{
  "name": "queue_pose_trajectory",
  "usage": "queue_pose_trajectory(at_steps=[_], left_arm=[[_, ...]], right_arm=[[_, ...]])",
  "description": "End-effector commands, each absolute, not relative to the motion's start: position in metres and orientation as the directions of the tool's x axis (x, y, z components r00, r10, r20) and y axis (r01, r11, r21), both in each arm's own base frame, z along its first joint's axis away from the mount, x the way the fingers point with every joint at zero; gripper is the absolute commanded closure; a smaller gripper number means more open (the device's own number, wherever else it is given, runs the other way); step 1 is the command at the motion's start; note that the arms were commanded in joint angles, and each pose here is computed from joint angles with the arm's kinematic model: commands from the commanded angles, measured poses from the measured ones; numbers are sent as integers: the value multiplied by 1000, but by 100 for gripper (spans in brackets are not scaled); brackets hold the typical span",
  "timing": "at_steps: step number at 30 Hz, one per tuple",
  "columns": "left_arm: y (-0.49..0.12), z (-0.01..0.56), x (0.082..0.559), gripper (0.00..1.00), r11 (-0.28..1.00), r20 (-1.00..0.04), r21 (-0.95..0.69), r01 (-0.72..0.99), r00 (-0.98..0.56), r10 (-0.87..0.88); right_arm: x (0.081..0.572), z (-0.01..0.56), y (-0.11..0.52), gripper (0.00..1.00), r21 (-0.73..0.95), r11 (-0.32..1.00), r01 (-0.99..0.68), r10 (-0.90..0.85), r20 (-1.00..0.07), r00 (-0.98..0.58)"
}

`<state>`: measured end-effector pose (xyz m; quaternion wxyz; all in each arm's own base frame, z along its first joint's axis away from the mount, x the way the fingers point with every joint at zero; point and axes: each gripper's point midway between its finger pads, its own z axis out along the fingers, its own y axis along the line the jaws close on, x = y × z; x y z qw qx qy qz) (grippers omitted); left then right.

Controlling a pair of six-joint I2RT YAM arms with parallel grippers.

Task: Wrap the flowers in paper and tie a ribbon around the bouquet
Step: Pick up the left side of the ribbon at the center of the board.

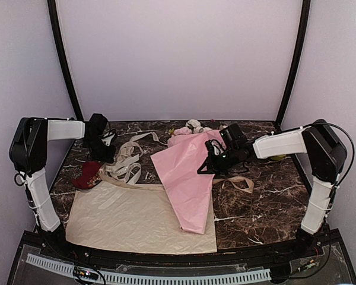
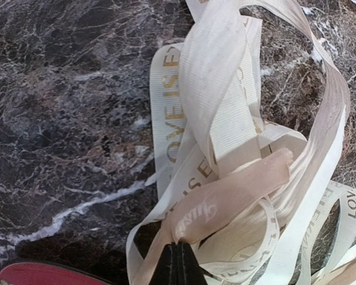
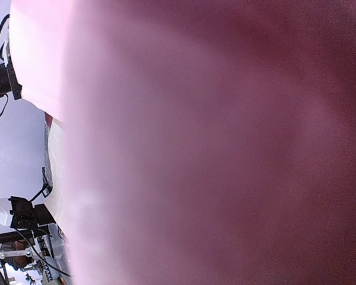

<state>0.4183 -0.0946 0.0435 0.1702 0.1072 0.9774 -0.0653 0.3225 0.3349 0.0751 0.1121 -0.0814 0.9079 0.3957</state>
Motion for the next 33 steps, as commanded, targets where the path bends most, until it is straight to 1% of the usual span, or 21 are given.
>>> queue_pose_trajectory(at_steps=[1, 3, 6, 7, 8, 11, 12, 15, 16, 18, 19, 22, 26, 28, 30, 33], left_arm=[[-75, 87, 432, 100, 985, -462, 0, 173, -873, 154], [-67, 94, 435, 100, 990, -477, 4, 144, -869, 128], [-57, 92, 433, 99, 993, -451, -30, 111, -888, 85], [-56, 89, 432, 96, 994, -443, -39, 105, -893, 77], [-55, 86, 431, 89, 993, -435, -50, 104, -898, 72], [-67, 73, 428, 76, 984, -400, -120, 135, -913, 77], [-70, 70, 428, 73, 980, -388, -137, 141, -919, 78], [-70, 63, 428, 70, 982, -365, -135, 135, -928, 78], [-69, 61, 428, 66, 982, -363, -131, 138, -928, 82], [-63, 61, 430, 61, 987, -367, -96, 130, -926, 86], [-59, 60, 432, 60, 990, -367, -70, 122, -926, 88], [-45, 56, 437, 60, 995, -350, 8, 102, -932, 99], [-46, 43, 439, 65, 995, -318, 4, 104, -943, 99], [-48, 39, 440, 69, 994, -320, -5, 106, -942, 99], [-49, 37, 441, 77, 994, -318, -7, 109, -943, 101], [-46, 37, 442, 85, 995, -317, 5, 104, -943, 100]], right_arm=[[320, 83, 343, 100, 711, 648, -274, -89, -286, -954], [320, 83, 342, 100, 707, 652, -275, -92, -286, -954], [320, 82, 342, 100, 703, 656, -276, -94, -287, -953], [320, 83, 342, 100, 704, 654, -276, -94, -286, -953], [319, 82, 342, 100, 705, 653, -276, -95, -285, -954], [319, 82, 342, 100, 705, 653, -276, -95, -285, -954], [319, 82, 342, 100, 705, 653, -276, -96, -285, -954], [318, 81, 341, 100, 705, 653, -276, -99, -282, -954], [318, 81, 341, 100, 705, 653, -278, -99, -284, -954], [317, 80, 341, 100, 703, 654, -277, -100, -283, -954], [317, 79, 340, 100, 704, 655, -275, -100, -280, -955], [316, 79, 341, 100, 706, 652, -276, -102, -278, -955], [317, 78, 341, 100, 706, 652, -275, -101, -278, -955], [316, 78, 341, 100, 707, 652, -274, -103, -275, -956], [316, 77, 341, 100, 707, 653, -271, -102, -273, -957], [316, 77, 341, 100, 707, 653, -270, -101, -272, -957]])
